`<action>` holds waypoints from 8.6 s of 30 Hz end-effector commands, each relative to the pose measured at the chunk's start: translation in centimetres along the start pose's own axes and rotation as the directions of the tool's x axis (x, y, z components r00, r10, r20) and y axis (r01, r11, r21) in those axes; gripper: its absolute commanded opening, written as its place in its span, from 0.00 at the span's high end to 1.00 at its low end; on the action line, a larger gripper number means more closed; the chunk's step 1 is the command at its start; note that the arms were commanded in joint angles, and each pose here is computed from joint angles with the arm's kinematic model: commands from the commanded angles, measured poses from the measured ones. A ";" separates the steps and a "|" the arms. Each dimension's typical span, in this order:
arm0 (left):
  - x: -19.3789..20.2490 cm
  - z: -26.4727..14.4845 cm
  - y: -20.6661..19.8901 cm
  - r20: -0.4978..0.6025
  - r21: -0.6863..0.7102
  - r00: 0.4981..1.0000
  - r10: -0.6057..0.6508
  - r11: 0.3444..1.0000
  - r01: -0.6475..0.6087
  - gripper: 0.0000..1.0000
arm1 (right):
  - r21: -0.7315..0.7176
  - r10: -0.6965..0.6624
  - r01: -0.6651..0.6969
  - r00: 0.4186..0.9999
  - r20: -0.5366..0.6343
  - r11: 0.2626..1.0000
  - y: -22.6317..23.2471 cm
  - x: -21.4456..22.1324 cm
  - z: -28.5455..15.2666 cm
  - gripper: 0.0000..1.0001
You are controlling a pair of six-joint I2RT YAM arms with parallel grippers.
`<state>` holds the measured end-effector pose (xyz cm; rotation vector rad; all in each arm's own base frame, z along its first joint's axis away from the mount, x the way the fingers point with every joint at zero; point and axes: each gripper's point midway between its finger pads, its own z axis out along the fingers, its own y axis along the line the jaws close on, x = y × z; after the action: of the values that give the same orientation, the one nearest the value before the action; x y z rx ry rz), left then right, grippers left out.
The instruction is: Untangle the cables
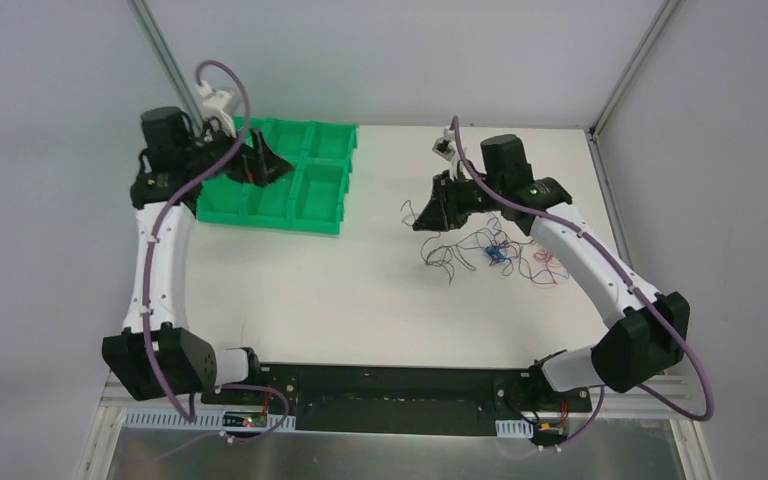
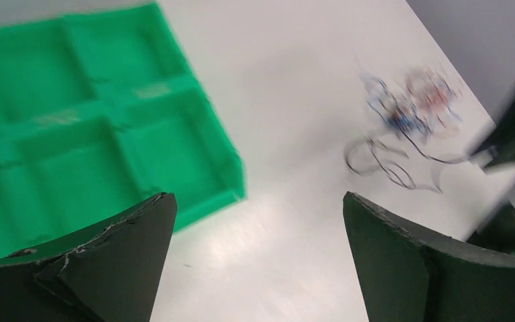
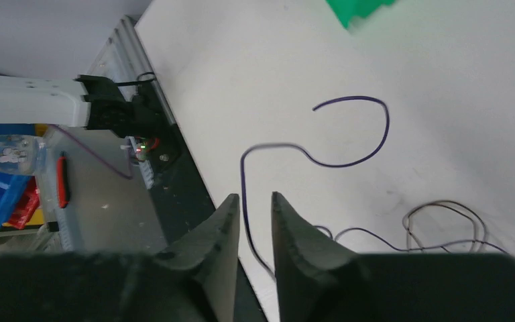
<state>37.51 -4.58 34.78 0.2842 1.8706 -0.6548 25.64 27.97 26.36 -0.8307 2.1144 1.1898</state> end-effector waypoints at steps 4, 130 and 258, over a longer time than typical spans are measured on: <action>14.0 2.5 -11.6 -0.261 0.359 0.938 0.230 0.925 -0.126 0.01 | 0.227 0.246 -0.201 0.950 -0.193 0.953 -9.1 7.7 -1.1 0.33; -11.2 -1.6 -20.4 0.163 0.324 0.986 0.040 0.942 -0.092 1.00 | 0.224 -0.238 0.207 0.964 0.121 0.952 -9.9 2.7 15.6 1.00; -14.6 -6.0 11.6 0.274 -0.566 0.909 0.316 0.816 -0.113 1.00 | 0.441 0.159 0.049 0.892 -0.423 0.896 -19.8 15.8 0.6 0.87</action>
<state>46.13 9.48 37.80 -0.0304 1.7454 -0.0904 29.83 16.03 3.41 -0.8976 2.6626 0.4887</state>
